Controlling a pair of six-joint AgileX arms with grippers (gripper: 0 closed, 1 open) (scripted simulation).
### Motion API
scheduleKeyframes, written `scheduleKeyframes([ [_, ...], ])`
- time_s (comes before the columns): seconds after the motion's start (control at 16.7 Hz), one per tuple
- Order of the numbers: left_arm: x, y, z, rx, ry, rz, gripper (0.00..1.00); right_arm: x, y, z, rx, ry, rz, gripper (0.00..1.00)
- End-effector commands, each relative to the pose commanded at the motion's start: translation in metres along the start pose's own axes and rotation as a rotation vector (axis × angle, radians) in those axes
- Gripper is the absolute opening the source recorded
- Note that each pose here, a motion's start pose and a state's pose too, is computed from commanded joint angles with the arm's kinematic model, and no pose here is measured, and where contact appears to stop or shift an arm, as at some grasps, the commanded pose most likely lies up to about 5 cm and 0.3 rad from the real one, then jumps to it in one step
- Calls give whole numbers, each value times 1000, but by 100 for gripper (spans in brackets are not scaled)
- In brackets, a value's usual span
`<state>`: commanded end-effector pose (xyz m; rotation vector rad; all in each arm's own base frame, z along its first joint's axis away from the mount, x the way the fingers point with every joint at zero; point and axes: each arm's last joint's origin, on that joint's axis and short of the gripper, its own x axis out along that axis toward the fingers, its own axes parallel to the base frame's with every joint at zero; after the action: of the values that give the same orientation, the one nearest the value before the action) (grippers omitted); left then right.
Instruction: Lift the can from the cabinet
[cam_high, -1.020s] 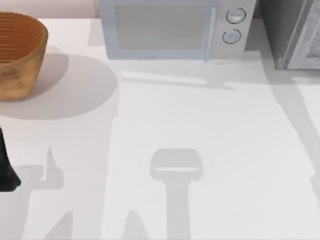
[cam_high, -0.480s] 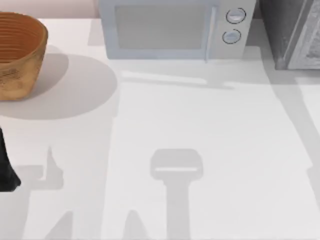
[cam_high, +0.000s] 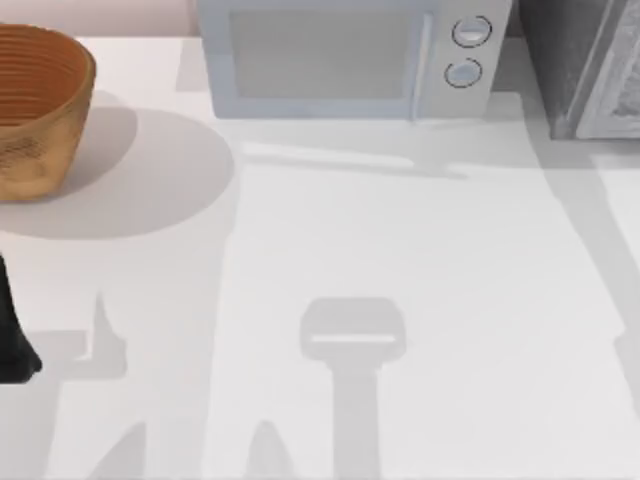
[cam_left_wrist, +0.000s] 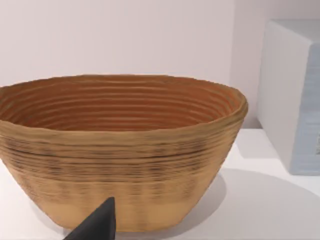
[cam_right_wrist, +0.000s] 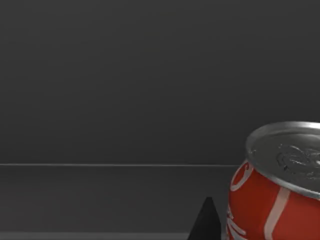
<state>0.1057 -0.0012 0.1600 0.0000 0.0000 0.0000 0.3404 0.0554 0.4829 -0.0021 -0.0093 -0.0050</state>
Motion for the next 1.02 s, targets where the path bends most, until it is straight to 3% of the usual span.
scheduleKeyframes([
  [0.12, 0, 0, 0, 0, 0, 0, 100, 0, 0, 0, 0, 0, 0, 2],
  [0.18, 0, 0, 0, 0, 0, 0, 100, 0, 0, 0, 0, 0, 0, 0],
  [0.72, 0, 0, 0, 0, 0, 0, 100, -2, 1, 1, 2, -2, 5, 0],
  [1.02, 0, 0, 0, 0, 0, 0, 100, -72, 19, 37, 6, -20, 60, 0],
])
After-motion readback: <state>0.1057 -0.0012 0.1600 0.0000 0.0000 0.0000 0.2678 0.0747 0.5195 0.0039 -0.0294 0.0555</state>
